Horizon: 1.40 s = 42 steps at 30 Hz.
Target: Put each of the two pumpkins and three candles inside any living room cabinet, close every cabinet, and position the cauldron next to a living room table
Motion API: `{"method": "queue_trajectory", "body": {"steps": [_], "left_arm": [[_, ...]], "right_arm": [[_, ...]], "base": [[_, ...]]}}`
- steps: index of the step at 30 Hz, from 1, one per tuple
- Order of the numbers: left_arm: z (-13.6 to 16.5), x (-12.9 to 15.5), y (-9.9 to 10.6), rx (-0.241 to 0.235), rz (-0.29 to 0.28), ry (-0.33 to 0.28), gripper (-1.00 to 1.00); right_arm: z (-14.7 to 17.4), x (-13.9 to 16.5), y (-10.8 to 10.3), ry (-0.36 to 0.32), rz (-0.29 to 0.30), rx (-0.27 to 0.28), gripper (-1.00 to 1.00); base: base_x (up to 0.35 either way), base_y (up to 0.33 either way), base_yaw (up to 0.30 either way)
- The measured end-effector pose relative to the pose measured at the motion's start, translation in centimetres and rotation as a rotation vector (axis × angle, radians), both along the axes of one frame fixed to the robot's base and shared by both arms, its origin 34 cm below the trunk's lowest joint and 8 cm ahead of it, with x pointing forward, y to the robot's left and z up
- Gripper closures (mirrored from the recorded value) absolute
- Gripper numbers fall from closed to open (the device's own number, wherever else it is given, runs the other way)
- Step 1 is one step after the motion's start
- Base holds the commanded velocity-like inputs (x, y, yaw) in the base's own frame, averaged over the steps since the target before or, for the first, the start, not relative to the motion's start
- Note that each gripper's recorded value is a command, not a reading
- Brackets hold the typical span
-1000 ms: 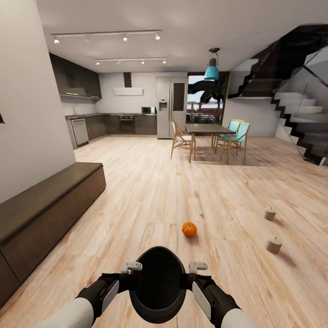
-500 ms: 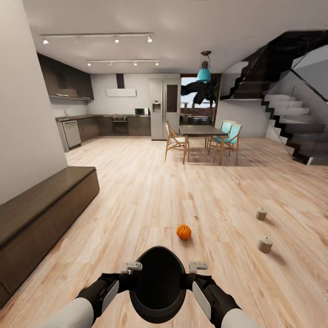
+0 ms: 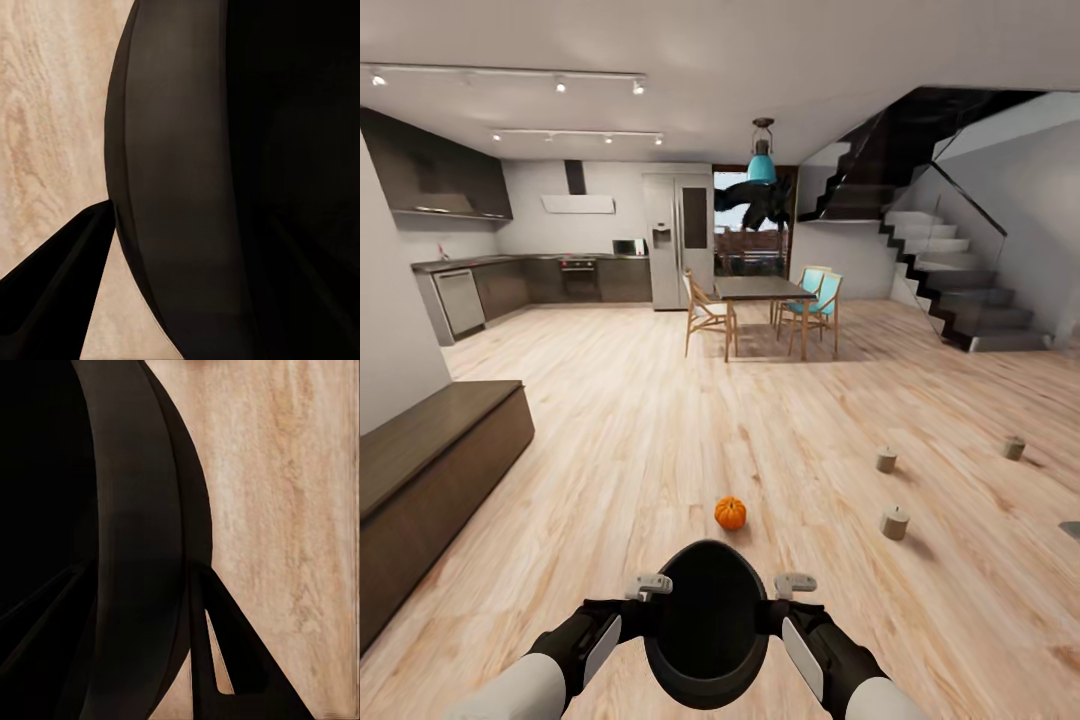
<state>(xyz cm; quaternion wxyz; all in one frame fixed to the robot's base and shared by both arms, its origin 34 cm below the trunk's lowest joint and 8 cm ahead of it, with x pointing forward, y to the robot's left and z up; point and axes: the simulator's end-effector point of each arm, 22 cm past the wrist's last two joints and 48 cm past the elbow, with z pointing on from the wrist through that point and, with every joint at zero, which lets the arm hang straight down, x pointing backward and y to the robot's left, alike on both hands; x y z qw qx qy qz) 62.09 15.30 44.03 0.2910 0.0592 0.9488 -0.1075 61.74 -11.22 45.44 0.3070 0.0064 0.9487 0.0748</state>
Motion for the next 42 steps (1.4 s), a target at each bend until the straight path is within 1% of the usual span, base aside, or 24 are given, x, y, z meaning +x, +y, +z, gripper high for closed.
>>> {"method": "queue_trajectory", "body": {"steps": [21,42], "left_arm": [[4.4,0.8,0.0,0.000,0.000,0.001,1.00],[4.4,0.8,0.0,0.001,0.000,0.001,1.00]], "right_arm": [[4.4,0.8,0.0,0.001,0.000,0.000,1.00],[4.4,0.8,0.0,0.001,0.000,0.001,1.00]], "base": [[0.000,0.000,-0.274],[0.000,0.000,-0.274]]}}
